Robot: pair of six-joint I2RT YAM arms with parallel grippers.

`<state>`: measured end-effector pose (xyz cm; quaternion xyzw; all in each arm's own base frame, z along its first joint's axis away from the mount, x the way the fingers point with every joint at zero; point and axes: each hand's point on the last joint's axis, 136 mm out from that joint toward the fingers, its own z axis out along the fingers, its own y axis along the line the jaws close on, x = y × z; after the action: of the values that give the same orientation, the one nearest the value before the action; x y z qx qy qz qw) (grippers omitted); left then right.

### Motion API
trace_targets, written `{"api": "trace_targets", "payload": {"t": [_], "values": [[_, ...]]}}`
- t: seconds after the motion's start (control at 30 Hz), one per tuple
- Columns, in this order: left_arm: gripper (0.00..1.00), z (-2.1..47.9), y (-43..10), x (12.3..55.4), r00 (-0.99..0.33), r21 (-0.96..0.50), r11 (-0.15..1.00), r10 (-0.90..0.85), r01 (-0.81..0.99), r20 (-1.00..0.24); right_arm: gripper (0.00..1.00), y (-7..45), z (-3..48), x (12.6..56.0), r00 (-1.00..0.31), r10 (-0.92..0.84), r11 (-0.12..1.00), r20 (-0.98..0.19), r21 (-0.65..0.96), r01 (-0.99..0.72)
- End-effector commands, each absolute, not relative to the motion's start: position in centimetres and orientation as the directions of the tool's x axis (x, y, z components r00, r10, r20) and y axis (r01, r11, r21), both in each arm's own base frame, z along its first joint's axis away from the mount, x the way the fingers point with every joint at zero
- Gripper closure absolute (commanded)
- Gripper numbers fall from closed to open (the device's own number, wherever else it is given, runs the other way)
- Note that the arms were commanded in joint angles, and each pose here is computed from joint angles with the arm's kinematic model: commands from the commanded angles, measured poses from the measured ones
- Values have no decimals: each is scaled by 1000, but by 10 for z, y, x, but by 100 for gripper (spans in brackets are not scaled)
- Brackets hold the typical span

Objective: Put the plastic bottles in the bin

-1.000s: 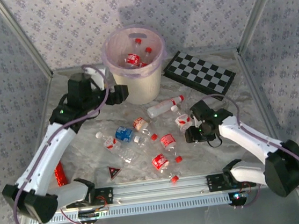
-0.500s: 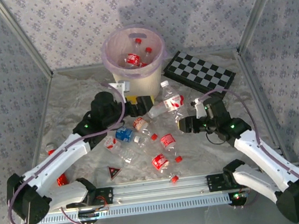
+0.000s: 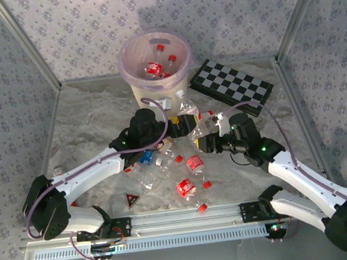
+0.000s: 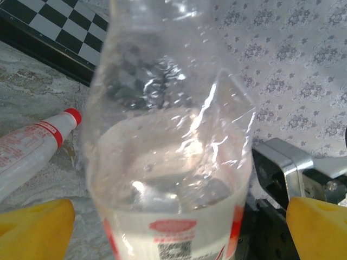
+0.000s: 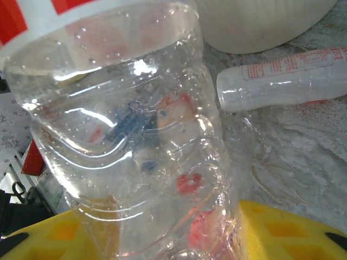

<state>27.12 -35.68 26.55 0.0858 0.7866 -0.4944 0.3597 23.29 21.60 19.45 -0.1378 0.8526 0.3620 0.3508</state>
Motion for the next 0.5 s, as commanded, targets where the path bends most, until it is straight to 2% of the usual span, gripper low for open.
{"api": "trace_targets", "payload": {"t": [0.0,0.27,0.47], "values": [[4,290,-372,270,-719,-736,416,-235,534,-654,69,220,198,238,-698,39,697,-715,520,-494],[30,279,-375,275,-732,-735,443,-222,513,-644,70,222,194,237,-701,27,696,-712,517,-498],[41,283,-378,278,-722,-722,449,-211,526,-658,65,222,186,236,-727,18,706,-686,524,-477]]}}
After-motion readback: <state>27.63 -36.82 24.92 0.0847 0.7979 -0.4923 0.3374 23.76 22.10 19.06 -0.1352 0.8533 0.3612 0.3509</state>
